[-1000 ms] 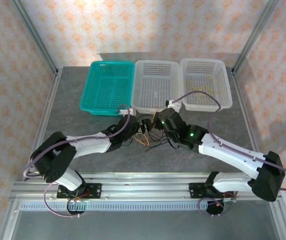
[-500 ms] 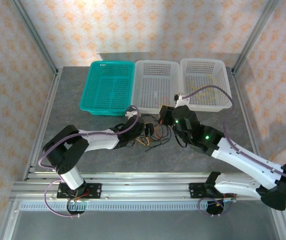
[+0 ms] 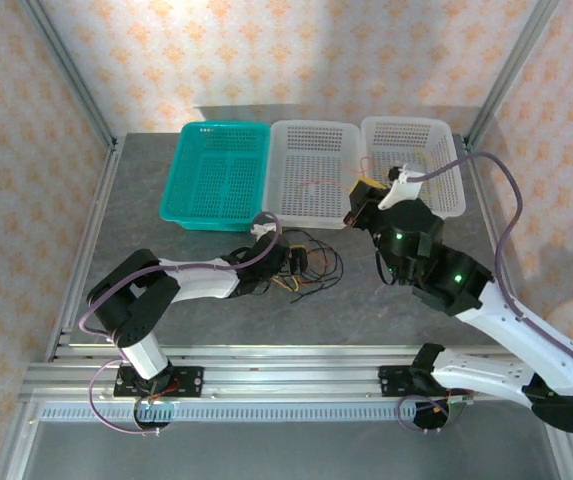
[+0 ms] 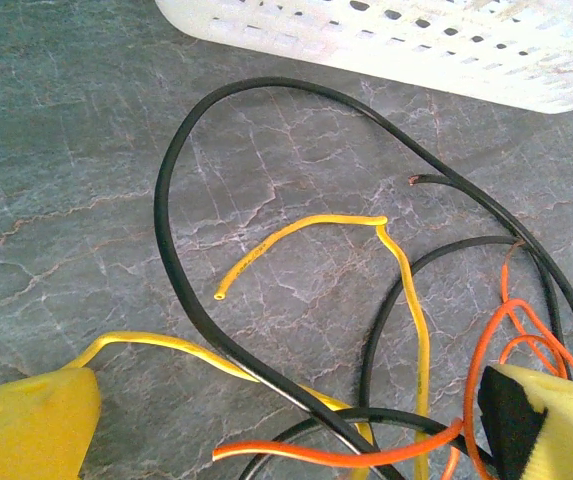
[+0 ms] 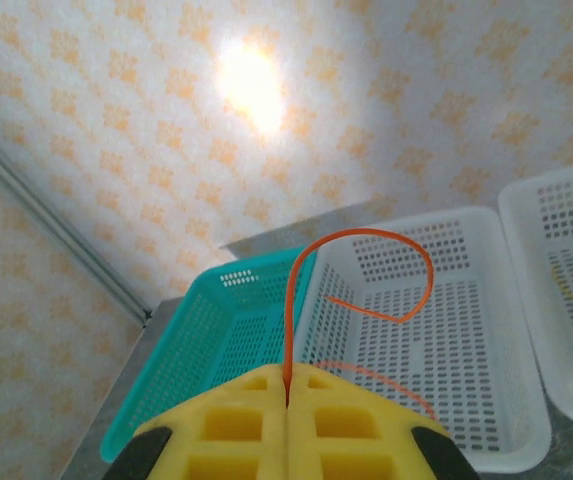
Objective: Untangle the cables
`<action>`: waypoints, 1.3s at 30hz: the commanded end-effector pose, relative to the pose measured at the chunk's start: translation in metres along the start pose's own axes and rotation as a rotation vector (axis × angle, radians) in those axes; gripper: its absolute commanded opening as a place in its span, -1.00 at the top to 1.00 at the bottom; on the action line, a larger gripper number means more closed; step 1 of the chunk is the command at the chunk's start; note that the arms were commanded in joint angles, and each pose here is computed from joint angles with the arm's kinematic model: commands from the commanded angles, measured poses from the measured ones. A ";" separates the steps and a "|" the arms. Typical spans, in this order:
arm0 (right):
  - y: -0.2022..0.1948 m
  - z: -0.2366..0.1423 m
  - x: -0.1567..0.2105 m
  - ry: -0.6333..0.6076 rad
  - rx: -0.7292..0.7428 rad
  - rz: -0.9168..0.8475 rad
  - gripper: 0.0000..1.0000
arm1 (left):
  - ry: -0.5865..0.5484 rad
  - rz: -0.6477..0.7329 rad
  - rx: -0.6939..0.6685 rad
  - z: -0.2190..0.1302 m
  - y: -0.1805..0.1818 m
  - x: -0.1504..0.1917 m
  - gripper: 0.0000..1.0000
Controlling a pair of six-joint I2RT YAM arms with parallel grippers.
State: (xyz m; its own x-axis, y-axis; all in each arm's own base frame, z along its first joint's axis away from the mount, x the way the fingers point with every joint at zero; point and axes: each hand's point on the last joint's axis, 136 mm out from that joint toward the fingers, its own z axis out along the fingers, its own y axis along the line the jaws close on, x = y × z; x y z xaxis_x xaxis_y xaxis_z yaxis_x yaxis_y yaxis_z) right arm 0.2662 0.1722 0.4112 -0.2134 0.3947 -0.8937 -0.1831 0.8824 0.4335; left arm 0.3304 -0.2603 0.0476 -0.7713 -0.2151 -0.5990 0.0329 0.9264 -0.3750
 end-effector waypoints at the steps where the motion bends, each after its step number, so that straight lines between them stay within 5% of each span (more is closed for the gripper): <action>1: -0.014 -0.004 -0.018 -0.049 0.080 -0.046 1.00 | 0.009 0.030 -0.035 0.002 0.009 0.006 -0.97; 7: -0.019 0.003 -0.018 -0.049 0.112 -0.038 1.00 | -0.028 0.050 0.079 -0.022 -0.019 -0.015 -0.98; 25: -0.015 0.045 -0.025 -0.080 0.193 -0.039 1.00 | -0.417 0.096 0.307 -0.143 -0.067 -0.111 -0.99; 32: -0.013 0.086 -0.020 -0.037 0.204 -0.045 1.00 | -0.470 0.015 0.403 -0.155 -0.085 -0.142 -0.99; 39: -0.020 0.129 -0.015 -0.016 0.176 -0.009 1.00 | -0.512 -0.040 0.335 -0.138 -0.072 -0.179 -0.99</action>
State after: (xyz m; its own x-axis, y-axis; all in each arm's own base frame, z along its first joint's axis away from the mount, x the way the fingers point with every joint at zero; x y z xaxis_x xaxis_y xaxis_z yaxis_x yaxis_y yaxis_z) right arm 0.3857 0.1732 0.3829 -0.2235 0.3425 -0.9126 0.0408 0.9387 0.3423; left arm 0.3621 -0.2486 0.2615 -0.4150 -0.3993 -0.8175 0.2760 0.8010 -0.5313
